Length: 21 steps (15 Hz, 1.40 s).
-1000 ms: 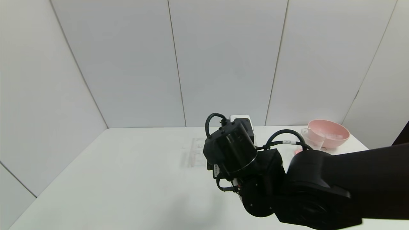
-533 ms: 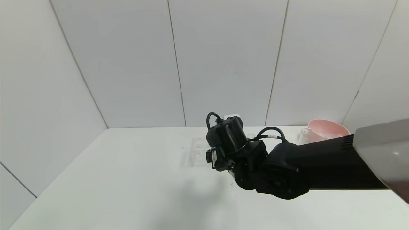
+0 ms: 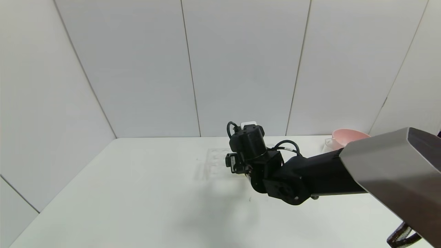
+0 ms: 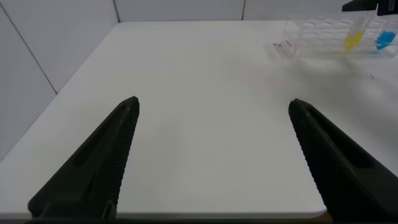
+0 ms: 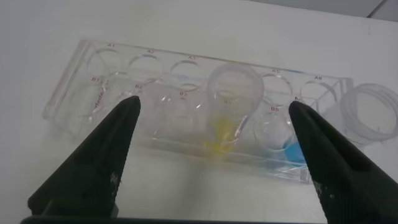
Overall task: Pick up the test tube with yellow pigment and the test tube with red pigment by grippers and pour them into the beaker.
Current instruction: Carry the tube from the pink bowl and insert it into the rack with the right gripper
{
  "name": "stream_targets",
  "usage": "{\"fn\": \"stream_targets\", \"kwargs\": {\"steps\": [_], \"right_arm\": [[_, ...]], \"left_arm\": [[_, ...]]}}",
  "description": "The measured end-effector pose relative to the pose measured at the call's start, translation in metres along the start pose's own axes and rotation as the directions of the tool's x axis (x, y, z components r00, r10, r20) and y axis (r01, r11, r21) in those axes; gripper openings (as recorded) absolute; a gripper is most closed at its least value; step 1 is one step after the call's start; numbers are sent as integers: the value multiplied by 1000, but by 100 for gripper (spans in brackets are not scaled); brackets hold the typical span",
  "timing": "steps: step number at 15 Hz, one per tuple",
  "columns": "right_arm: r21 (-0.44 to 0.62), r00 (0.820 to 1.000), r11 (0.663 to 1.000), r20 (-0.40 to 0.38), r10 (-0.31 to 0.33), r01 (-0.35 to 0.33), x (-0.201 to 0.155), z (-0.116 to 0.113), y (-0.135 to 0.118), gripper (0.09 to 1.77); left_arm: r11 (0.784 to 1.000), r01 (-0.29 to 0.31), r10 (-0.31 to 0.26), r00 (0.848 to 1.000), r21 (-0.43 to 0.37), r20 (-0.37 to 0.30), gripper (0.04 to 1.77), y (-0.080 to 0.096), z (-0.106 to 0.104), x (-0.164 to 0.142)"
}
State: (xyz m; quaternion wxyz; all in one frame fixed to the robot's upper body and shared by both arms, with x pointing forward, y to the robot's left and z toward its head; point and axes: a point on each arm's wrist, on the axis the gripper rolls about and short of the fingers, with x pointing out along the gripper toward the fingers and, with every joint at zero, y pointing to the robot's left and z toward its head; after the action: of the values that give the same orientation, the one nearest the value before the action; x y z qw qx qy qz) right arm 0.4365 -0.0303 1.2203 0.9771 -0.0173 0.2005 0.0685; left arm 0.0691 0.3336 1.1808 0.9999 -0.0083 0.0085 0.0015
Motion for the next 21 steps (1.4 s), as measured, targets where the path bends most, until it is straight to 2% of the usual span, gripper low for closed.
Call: {"fn": "stream_targets", "kwargs": {"steps": [19, 21], "right_arm": [[41, 999, 999, 6, -35, 34, 29, -9, -8, 171], [47, 999, 998, 12, -39, 38, 31, -9, -10, 135]], "left_arm": [[1000, 0, 0, 1000, 0, 0, 172, 0, 0, 0], [1000, 0, 0, 1000, 0, 0, 172, 0, 0, 0]]}}
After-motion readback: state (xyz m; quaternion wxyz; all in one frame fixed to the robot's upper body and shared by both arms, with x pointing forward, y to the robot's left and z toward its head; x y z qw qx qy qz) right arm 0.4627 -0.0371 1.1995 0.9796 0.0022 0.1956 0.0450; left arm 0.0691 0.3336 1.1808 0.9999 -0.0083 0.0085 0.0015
